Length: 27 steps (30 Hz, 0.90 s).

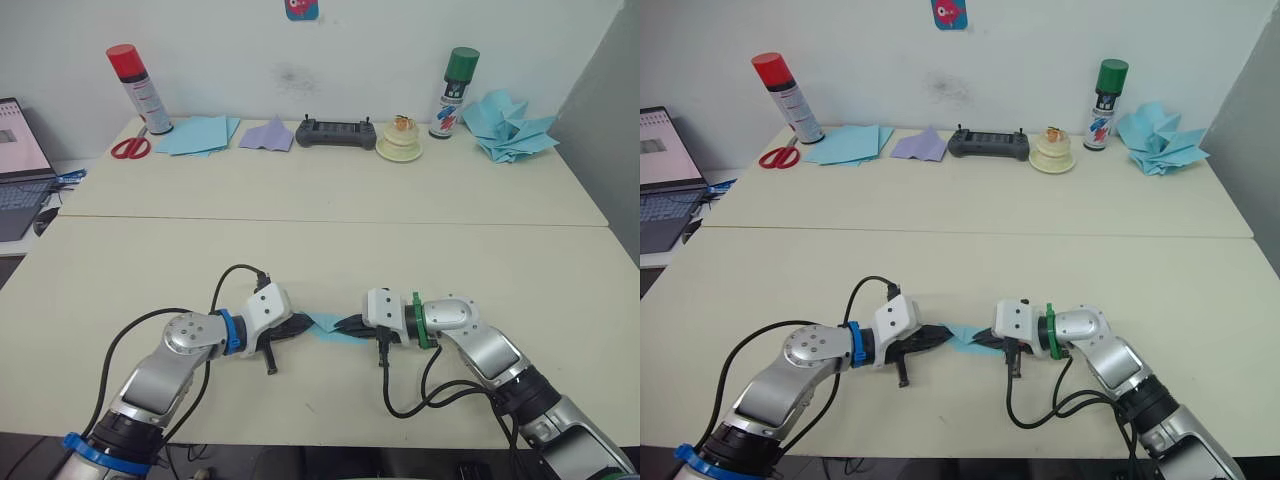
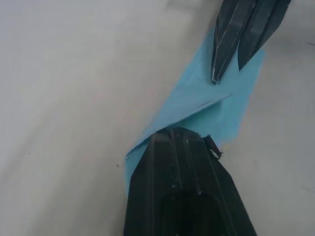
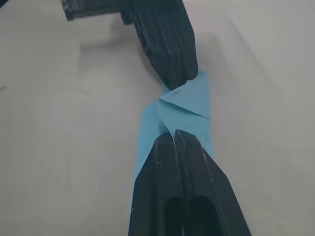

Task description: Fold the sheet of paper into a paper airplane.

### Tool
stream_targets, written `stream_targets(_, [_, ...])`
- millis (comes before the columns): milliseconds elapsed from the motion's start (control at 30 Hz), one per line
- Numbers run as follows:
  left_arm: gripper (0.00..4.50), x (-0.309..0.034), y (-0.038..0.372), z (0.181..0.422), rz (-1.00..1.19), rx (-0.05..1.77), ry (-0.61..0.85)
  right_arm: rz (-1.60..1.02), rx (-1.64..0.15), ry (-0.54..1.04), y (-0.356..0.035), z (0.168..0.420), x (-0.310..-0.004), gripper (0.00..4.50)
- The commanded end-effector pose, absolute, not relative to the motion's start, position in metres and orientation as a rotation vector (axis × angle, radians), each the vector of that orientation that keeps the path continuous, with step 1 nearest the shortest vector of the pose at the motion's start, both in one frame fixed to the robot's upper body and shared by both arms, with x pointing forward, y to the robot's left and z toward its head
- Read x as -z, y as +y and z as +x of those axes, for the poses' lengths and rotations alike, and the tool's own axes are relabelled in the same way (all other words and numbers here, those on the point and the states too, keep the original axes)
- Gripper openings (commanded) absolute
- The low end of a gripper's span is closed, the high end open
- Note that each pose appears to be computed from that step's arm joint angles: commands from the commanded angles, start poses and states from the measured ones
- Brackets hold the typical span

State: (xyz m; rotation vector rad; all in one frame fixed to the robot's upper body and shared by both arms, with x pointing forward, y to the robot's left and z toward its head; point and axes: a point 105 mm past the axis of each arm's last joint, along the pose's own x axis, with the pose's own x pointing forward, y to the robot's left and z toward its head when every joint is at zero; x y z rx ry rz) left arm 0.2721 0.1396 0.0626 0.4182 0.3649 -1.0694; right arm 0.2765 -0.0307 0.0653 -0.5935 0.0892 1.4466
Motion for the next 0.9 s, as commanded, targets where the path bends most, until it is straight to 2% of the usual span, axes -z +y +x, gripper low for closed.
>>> stream_targets(33, [0.0, -0.045, 0.166, 0.27, 0.238, 0.974, 0.543, -0.617, -1.442, 0.1, -0.035, 0.275, -0.059, 0.04])
stream_targets(100, [0.0, -0.054, 0.166, 0.269, 0.188, 0.993, 0.537, -0.619, -1.444, 0.098, -0.034, 0.275, -0.059, 0.04])
stream_targets(233, [0.0, -0.095, 0.154, 0.268, 0.078, 1.1, 0.452, -0.64, -1.443, 0.097, -0.035, 0.276, -0.057, 0.04])
stream_targets(333, [0.0, -0.109, 0.139, 0.267, 0.056, 1.139, 0.412, -0.641, -1.437, 0.096, -0.036, 0.277, -0.057, 0.04])
stream_targets(467, [0.0, -0.088, 0.124, 0.291, 0.16, 1.021, 0.369, -0.644, -1.438, 0.084, -0.036, 0.276, -0.058, 0.04])
stream_targets(700, [0.0, -0.052, 0.112, 0.283, 0.223, 1.032, 0.442, -0.626, -1.447, 0.08, -0.035, 0.275, -0.061, 0.04])
stream_targets(800, [0.0, -0.048, 0.113, 0.28, 0.248, 1.039, 0.454, -0.587, -1.466, 0.104, -0.034, 0.272, -0.062, 0.62])
stream_targets(900, [0.0, -0.044, 0.115, 0.277, 0.281, 1.051, 0.46, -0.548, -1.54, 0.169, -0.038, 0.26, -0.061, 1.65])
